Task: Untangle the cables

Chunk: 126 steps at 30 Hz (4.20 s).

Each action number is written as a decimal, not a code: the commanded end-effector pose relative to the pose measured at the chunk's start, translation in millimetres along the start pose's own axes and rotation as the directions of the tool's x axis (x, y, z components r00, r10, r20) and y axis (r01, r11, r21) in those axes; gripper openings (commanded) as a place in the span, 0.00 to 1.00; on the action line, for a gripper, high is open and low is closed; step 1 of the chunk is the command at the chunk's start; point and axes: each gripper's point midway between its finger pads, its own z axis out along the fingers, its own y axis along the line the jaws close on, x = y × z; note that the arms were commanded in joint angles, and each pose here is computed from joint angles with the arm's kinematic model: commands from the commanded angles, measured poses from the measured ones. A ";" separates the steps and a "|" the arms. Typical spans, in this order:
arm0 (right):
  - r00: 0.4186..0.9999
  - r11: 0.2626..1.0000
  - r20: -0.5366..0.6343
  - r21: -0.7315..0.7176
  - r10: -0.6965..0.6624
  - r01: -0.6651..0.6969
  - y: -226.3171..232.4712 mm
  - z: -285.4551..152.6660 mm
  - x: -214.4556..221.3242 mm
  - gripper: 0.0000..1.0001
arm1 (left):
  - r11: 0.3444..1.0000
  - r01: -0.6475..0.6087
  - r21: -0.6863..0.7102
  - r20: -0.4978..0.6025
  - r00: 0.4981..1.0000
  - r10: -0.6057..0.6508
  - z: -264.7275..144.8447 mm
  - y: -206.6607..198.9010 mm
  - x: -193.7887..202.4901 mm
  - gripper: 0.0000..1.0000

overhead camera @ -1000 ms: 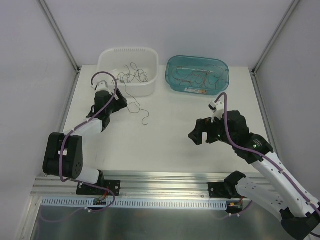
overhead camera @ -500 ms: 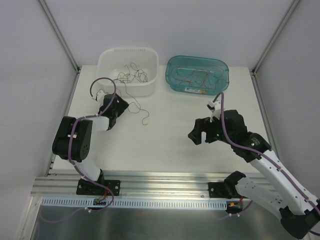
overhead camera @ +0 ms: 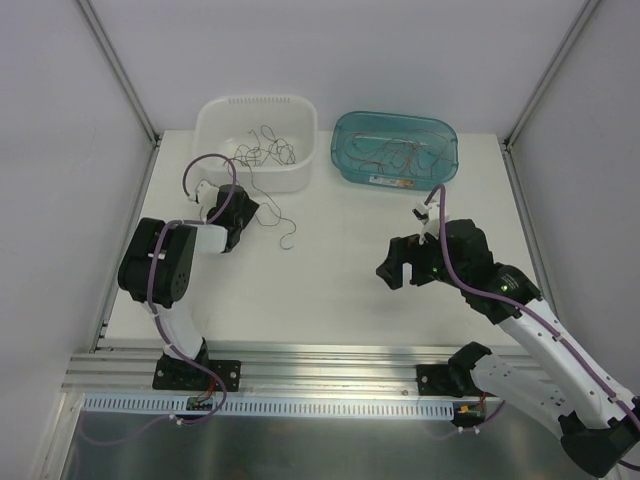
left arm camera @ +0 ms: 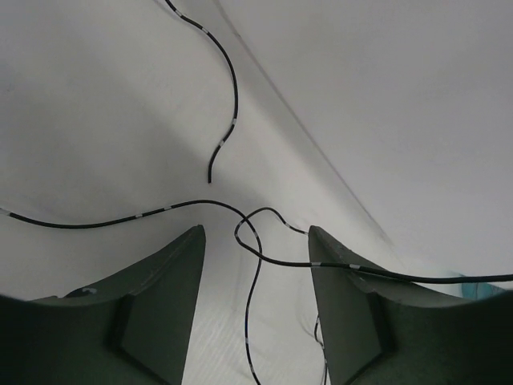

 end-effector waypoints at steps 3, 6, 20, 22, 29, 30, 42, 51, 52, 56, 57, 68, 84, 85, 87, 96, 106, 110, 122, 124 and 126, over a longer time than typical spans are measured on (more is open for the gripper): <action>1.000 0.999 0.010 0.017 -0.029 0.029 -3.8 1.0 -1.3 0.98 | 0.998 0.059 -0.017 0.063 0.996 -0.058 12.5 -6.2 -7.7 0.48; 1.000 0.999 0.007 0.018 -0.031 0.031 -3.7 0.7 -1.6 0.98 | 0.996 0.082 -0.025 0.051 0.995 -0.080 17.2 -5.8 -2.9 0.45; 1.000 1.000 0.011 0.015 -0.025 0.025 -2.3 -0.6 -4.0 0.98 | 0.999 0.033 -0.011 0.065 0.997 -0.032 5.5 -7.3 -10.8 0.00; 1.000 1.000 0.019 0.014 -0.024 0.024 -1.9 -2.9 -5.1 0.98 | 1.000 0.002 -0.009 0.069 0.998 -0.001 -4.3 -4.1 -13.2 0.00; 0.999 1.000 0.048 0.002 -0.010 0.010 0.4 -9.7 -6.1 0.98 | 0.991 -0.122 0.051 0.150 0.982 0.113 -73.9 -36.4 -55.7 0.00; 0.999 1.000 0.052 0.000 -0.010 0.010 0.6 -10.4 -6.9 0.98 | 0.990 -0.133 0.050 0.155 0.980 0.124 -81.0 -38.5 -60.8 0.00; 0.997 1.000 0.076 0.000 0.000 0.000 0.2 -18.3 -6.3 0.98 | 0.869 -0.394 0.300 0.385 0.883 0.268 -174.0 -215.2 -182.9 0.00; 0.999 0.998 0.051 0.054 -0.018 0.015 -10.6 -19.1 0.0 0.98 | 0.763 -0.564 0.316 0.509 0.779 0.365 -156.8 -318.1 -229.3 0.00; 0.999 0.998 0.048 0.054 -0.020 0.018 -10.5 -18.7 0.3 0.98 | 0.755 -0.580 0.305 0.485 0.777 0.401 -130.8 -317.8 -217.2 0.00; 0.999 0.998 0.039 0.056 -0.019 0.017 -11.0 -17.5 1.3 0.98 | 0.736 -0.608 0.298 0.428 0.774 0.466 -75.5 -315.1 -197.1 0.00; 0.999 0.998 0.037 0.057 -0.020 0.018 -11.1 -17.2 1.4 0.98 | 0.732 -0.609 0.304 0.423 0.775 0.470 -67.7 -316.0 -195.0 0.00; 0.999 0.999 0.036 0.052 -0.014 0.012 -9.8 -17.8 1.0 0.98 | 0.688 -0.634 0.352 0.369 0.770 0.521 -90.1 -292.1 -181.8 0.46; 0.998 1.000 0.054 0.000 0.019 -0.019 -0.7 -18.8 2.4 0.98 | 0.787 -0.589 0.185 0.338 0.790 0.511 -109.9 -78.6 -118.1 0.77; 0.998 1.000 0.057 -0.001 0.021 -0.021 -0.5 -18.8 1.7 0.98 | 0.768 -0.619 0.166 0.363 0.762 0.536 -105.2 -68.6 -120.5 0.75; 0.998 1.000 0.059 -0.005 0.021 -0.021 0.5 -19.4 1.2 0.98 | 0.740 -0.656 0.149 0.365 0.732 0.575 -91.1 -48.5 -112.3 0.72; 0.999 1.000 0.051 0.004 0.020 -0.021 -0.1 -20.6 -0.4 0.98 | 0.626 -0.766 0.145 0.376 0.628 0.681 -35.2 -40.2 -118.2 0.71; 0.999 1.000 0.033 0.015 0.027 -0.028 0.3 -16.8 -5.0 0.98 | 0.598 -0.783 0.171 0.361 0.614 0.702 -13.3 -47.3 -114.8 0.01; 0.999 0.999 0.036 0.008 0.032 -0.032 1.9 -16.1 -5.4 0.98 | 0.636 -0.741 0.216 0.303 0.670 0.678 -37.8 -51.0 -113.1 0.00; 0.998 0.999 0.058 -0.019 0.036 -0.035 6.4 -18.8 -8.2 0.98 | 0.779 -0.450 0.437 0.108 0.886 0.452 -161.5 -165.2 -167.6 0.00; 0.998 0.999 0.058 -0.017 0.036 -0.035 6.0 -20.2 -7.6 0.98 | 0.783 -0.386 0.489 0.124 0.919 0.375 -182.0 -194.9 -185.9 0.00; 0.998 0.999 0.057 -0.014 0.036 -0.036 5.4 -21.0 -7.0 0.98 | 0.774 -0.344 0.532 0.131 0.936 0.327 -196.5 -215.5 -197.3 0.00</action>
